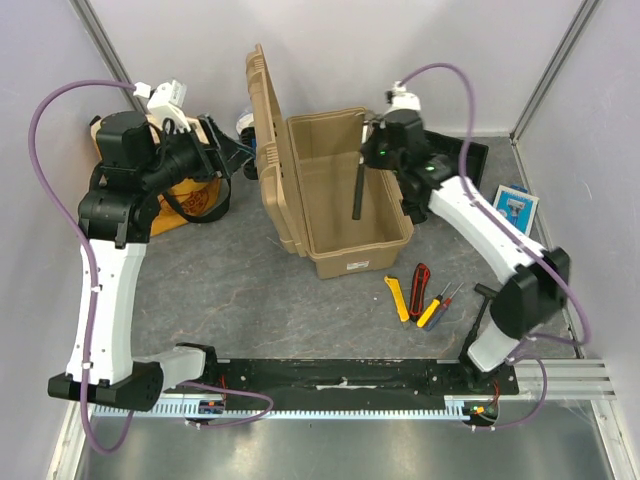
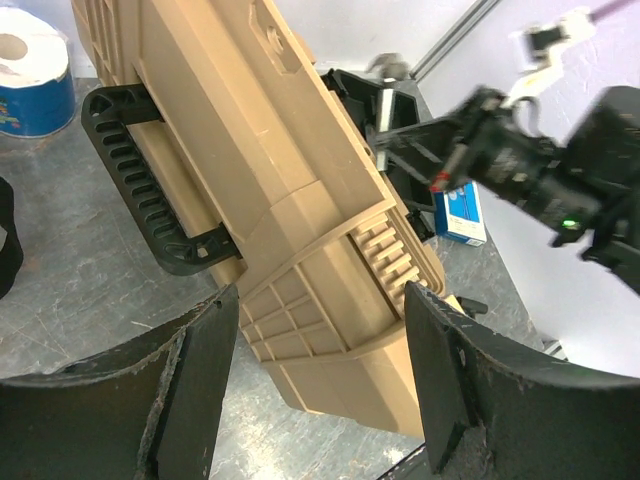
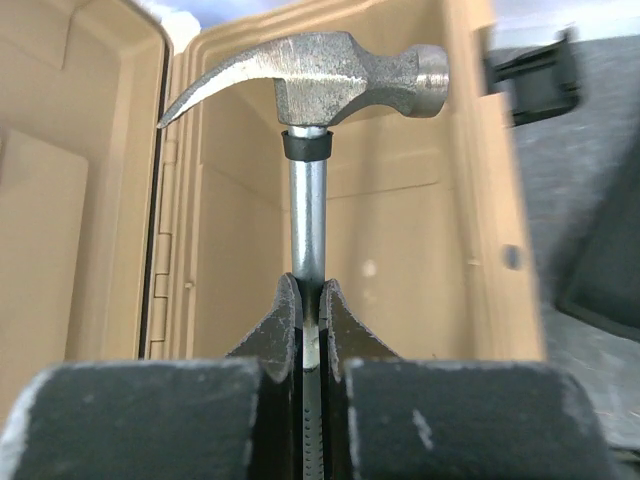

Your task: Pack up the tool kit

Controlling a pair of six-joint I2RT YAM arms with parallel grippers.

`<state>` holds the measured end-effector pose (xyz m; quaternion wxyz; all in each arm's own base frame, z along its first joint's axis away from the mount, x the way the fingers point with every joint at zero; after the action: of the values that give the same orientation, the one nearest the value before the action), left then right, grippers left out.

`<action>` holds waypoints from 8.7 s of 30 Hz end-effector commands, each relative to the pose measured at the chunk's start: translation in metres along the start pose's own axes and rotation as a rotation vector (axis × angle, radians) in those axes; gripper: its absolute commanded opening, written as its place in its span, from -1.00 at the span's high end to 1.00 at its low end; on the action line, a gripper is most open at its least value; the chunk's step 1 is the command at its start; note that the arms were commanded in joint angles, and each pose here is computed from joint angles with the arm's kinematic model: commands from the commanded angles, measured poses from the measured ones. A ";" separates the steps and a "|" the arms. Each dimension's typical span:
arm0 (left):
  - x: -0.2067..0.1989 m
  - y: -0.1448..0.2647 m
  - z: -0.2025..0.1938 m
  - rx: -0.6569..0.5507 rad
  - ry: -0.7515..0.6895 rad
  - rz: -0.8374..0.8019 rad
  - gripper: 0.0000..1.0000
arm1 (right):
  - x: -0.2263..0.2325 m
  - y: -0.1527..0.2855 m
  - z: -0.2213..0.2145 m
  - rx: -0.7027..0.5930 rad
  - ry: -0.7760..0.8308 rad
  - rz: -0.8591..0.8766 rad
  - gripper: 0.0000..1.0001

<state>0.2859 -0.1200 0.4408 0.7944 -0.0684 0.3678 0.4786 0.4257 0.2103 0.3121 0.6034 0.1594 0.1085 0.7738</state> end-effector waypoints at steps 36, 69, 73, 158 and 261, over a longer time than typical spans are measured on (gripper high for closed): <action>0.002 0.005 0.004 -0.055 -0.032 0.015 -0.47 | 0.066 -0.105 -0.087 0.268 0.113 -0.066 0.09; -0.016 -0.001 -0.006 0.020 0.024 -0.100 -0.46 | -0.218 0.208 -0.241 0.739 -0.136 -0.824 -0.83; -0.013 -0.002 -0.010 0.029 0.023 -0.095 -0.46 | -0.228 0.205 -0.238 0.737 -0.206 -0.844 -0.96; -0.005 -0.001 -0.012 -0.006 0.065 -0.053 -0.49 | 0.028 -0.125 -0.098 0.255 0.430 -0.087 1.00; -0.008 0.015 -0.006 -0.047 -0.017 -0.041 -0.50 | -0.278 -0.043 -0.007 0.142 -0.017 -0.842 1.00</action>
<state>0.2737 -0.1224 0.4371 0.7953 -0.0872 0.3703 0.4720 0.5274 -0.0324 0.1267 0.7971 0.2329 0.3292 0.4494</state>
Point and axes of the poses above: each gripper's point midway between its finger pads, its own y axis back along the fingers, its own x axis along the line the jaws close on, z = x × y, the point moved 2 cm from there along y, back along the fingers, and after that the axes turned 14 degrees about y, right-handed, at the moved point
